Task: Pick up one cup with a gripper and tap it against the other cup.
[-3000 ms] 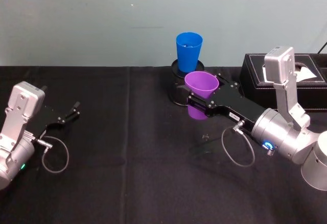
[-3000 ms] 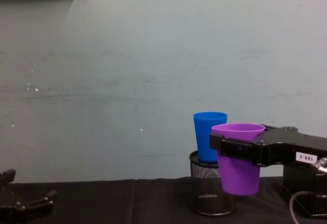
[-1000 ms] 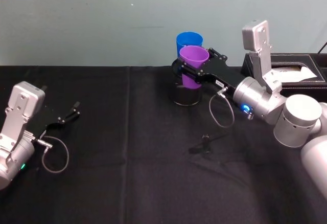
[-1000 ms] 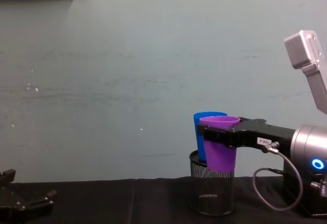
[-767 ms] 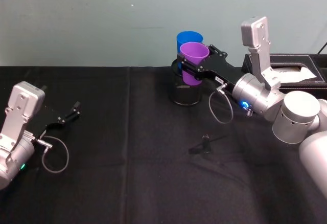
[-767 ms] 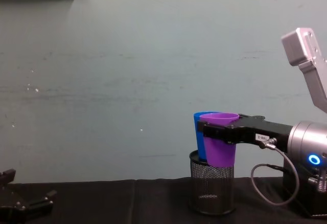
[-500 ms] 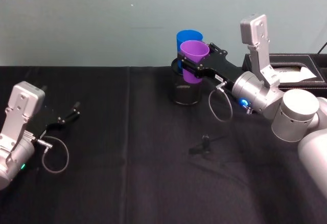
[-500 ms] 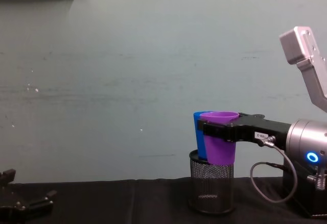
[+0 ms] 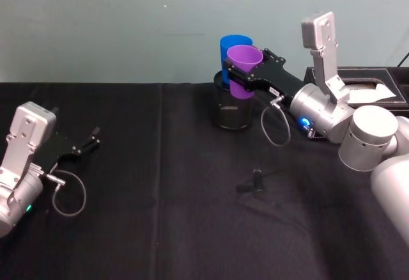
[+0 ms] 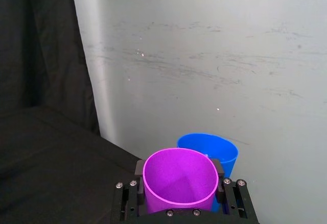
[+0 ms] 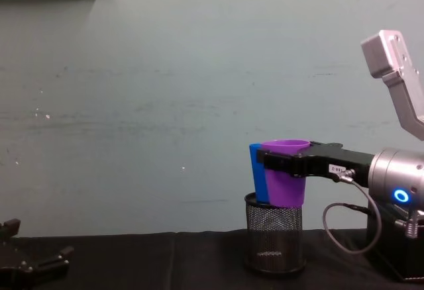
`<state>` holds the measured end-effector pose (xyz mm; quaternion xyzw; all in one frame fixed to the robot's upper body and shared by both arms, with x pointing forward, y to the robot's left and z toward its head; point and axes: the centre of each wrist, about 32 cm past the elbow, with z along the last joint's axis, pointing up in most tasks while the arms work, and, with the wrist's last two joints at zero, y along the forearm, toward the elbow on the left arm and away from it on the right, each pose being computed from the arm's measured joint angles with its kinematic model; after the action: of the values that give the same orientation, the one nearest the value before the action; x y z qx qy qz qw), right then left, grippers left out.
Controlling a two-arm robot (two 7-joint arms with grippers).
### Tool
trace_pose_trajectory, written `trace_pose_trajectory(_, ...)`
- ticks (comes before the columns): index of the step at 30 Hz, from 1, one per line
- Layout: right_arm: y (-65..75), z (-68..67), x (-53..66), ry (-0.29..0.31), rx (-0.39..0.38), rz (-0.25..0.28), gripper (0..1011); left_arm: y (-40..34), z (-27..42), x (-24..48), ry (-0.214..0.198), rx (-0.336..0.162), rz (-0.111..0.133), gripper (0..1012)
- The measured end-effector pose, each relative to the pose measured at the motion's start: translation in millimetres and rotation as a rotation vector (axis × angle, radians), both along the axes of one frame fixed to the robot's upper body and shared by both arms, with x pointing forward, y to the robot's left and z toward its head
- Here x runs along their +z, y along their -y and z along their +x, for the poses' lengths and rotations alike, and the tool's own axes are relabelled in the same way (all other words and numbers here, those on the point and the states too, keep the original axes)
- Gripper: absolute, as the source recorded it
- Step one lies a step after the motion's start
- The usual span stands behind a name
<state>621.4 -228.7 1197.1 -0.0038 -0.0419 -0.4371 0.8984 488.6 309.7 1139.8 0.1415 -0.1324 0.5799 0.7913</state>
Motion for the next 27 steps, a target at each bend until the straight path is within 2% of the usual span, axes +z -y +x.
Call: trace_pose_trajectory(27,-1.4,3.2,2.0,-0.005,0.002,0.001,751,0.0,0.0,0.0,0.000,0.000,0.000,1000)
